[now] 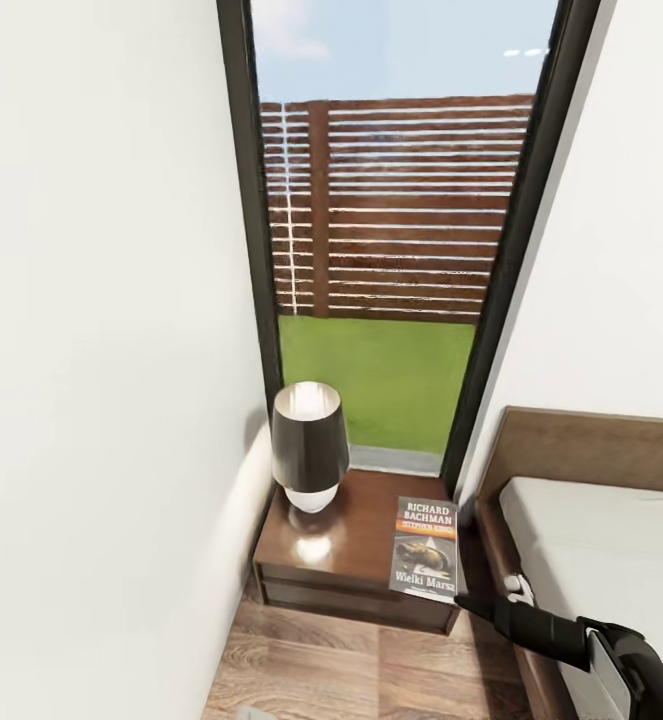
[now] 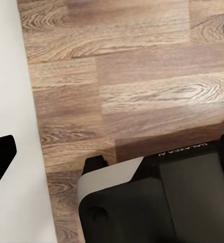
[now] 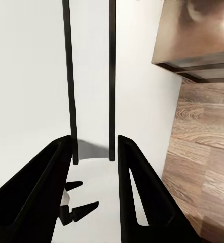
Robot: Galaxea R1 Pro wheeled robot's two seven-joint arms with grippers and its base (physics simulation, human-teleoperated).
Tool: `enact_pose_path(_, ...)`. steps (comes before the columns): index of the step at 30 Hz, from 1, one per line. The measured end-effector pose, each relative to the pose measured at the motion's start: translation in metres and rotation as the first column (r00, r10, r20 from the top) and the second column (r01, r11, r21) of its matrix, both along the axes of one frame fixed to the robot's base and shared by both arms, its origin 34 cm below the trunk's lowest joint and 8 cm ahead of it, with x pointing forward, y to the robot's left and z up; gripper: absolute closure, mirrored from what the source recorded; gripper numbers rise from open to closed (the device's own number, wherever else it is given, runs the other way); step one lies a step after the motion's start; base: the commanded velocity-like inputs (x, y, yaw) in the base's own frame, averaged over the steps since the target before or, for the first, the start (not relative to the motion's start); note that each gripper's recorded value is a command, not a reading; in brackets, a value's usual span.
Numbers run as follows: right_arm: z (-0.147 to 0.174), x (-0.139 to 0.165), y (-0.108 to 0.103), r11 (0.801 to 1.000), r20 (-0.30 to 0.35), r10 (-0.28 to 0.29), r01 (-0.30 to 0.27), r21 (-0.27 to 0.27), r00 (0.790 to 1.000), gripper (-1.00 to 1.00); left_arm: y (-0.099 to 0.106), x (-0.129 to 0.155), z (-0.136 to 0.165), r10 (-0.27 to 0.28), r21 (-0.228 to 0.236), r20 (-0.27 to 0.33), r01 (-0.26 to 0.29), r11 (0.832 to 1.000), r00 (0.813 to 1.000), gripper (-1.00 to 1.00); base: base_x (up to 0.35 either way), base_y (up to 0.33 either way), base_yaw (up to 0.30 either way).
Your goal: In the bedroom, move the book from the bed onto either nightstand, and place the two sandals side by side next to the bed.
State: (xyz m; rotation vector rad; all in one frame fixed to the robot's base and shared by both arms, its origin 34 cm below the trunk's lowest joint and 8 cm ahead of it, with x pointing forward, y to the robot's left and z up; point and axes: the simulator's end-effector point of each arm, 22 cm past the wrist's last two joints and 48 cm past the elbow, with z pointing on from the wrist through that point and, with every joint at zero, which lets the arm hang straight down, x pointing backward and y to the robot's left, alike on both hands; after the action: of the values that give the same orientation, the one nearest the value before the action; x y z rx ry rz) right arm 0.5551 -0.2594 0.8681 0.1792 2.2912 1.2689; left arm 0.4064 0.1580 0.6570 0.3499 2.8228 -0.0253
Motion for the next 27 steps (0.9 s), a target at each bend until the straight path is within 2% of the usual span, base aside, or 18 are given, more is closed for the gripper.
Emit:
enact_pose_path(8, -0.0038, -0.0016, -0.0006, 1.000, -0.008, -0.001, 0.001, 0.000, 1.000, 1.00, -0.0023, -0.0007, -0.0013, -0.016, 0.003, -0.001, 0.016, 1.000, 1.000, -1.00, 0.016, 0.000, -0.106)
enact_pose_path(27, -0.0057, -0.0027, -0.0009, 1.000, -0.011, -0.003, 0.003, -0.001, 1.000, 1.00, -0.0047, 0.0001, -0.0011, -0.037, 0.008, 0.005, 0.037, 0.999, 0.999, -1.00, 0.001, 0.000, -0.012)
